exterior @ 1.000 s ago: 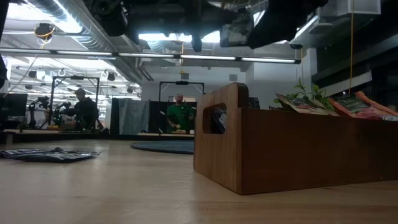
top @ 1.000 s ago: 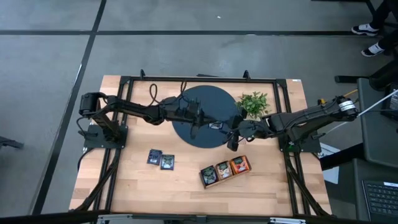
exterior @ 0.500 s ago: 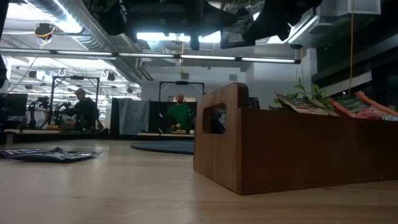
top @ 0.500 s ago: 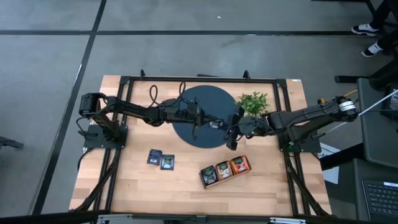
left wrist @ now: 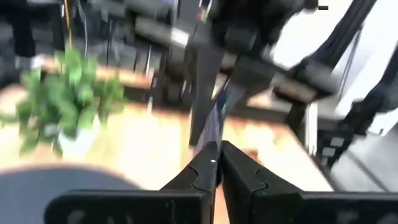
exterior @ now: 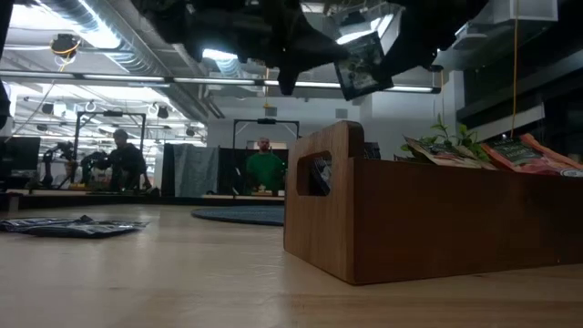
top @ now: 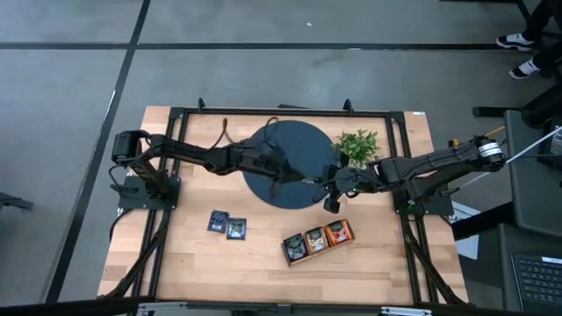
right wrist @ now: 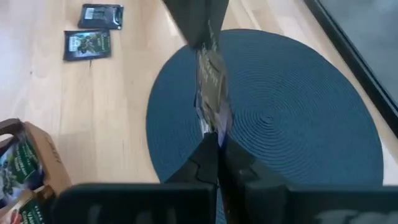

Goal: Pick & Place Tea
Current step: Put the purple tea bag into the left section of the wooden organizer

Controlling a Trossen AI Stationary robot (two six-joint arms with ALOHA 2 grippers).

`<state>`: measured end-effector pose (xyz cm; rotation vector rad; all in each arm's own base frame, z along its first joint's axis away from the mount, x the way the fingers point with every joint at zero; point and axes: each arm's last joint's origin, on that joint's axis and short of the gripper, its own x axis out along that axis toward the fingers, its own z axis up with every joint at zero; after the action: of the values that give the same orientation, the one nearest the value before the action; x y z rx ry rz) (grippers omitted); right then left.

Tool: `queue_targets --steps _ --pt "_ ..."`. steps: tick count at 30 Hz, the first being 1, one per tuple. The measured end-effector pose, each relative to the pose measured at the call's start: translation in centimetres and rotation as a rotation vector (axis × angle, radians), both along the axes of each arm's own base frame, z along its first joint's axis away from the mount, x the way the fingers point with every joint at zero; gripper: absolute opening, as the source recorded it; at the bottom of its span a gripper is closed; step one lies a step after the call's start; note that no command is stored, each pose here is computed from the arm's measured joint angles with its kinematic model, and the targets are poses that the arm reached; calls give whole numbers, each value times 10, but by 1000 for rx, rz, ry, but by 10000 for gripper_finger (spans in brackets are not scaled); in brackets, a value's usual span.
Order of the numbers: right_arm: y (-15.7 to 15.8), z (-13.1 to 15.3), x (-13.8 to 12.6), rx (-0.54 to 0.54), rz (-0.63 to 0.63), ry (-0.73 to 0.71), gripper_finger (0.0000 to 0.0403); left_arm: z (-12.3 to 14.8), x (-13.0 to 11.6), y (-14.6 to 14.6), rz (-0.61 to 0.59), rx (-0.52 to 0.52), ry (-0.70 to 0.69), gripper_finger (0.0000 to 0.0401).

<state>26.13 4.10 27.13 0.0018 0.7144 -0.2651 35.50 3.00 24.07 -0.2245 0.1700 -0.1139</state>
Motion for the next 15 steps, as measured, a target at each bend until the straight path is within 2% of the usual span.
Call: queue_targets --steps 5,10,15 --pt "0 0 0 12 17 4 4 10 7 -2 -1 66 146 38" --pt "0 0 0 12 18 0 4 27 13 -4 -11 93 193 62" --pt "0 0 0 12 18 0 5 30 13 -4 -23 126 218 72"
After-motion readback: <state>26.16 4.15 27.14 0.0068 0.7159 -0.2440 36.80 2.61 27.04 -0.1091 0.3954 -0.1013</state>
